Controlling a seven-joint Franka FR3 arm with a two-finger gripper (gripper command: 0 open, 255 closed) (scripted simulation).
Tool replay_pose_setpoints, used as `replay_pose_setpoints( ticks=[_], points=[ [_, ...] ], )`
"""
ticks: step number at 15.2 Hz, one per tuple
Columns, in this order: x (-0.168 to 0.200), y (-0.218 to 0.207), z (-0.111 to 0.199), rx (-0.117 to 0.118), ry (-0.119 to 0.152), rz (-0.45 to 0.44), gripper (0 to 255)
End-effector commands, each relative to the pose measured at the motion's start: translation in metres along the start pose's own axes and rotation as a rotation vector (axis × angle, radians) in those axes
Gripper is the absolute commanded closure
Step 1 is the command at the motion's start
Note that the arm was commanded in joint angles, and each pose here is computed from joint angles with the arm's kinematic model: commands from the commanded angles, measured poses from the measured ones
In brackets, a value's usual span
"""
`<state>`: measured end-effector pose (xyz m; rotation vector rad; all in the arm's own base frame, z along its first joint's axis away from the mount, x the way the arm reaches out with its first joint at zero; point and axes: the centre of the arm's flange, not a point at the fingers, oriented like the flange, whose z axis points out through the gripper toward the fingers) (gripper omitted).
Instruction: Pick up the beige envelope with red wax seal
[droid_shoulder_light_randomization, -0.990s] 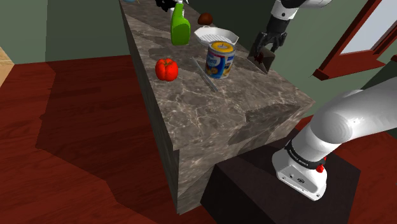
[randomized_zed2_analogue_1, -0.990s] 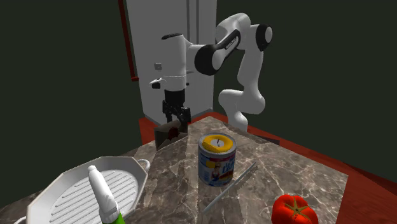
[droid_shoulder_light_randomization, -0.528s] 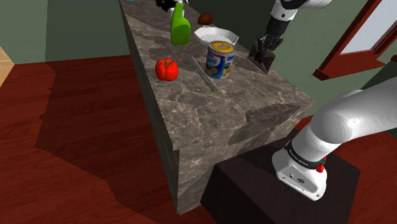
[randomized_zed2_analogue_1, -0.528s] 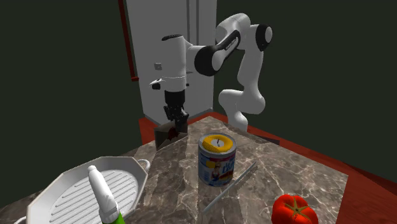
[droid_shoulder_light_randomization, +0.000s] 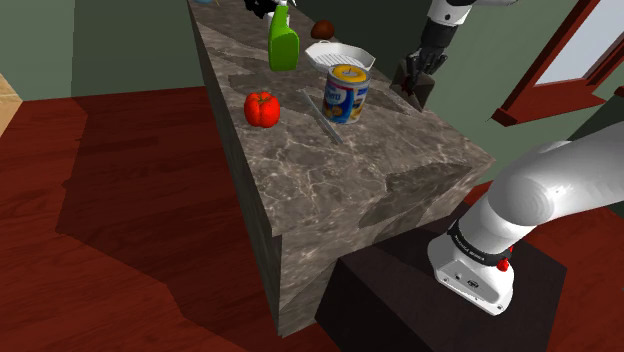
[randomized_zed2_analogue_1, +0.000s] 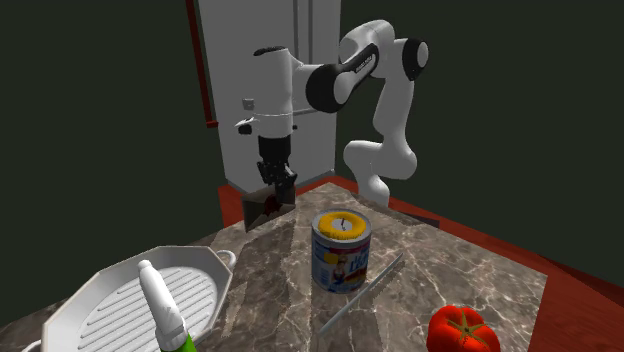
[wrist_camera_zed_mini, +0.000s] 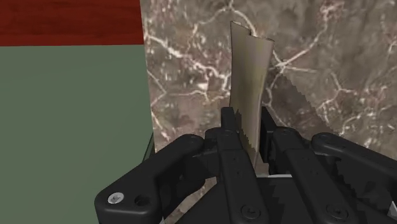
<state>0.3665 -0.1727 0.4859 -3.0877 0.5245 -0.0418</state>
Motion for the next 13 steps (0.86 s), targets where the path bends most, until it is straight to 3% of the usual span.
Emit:
replay_pose_setpoints(
  ticks=[1,13],
  points=[
    [0.0,0.001,-0.011,0.0,0.0,0.0,255],
    [0.001,0.0,-0.064,0.0,0.0,0.0,255]
  ],
)
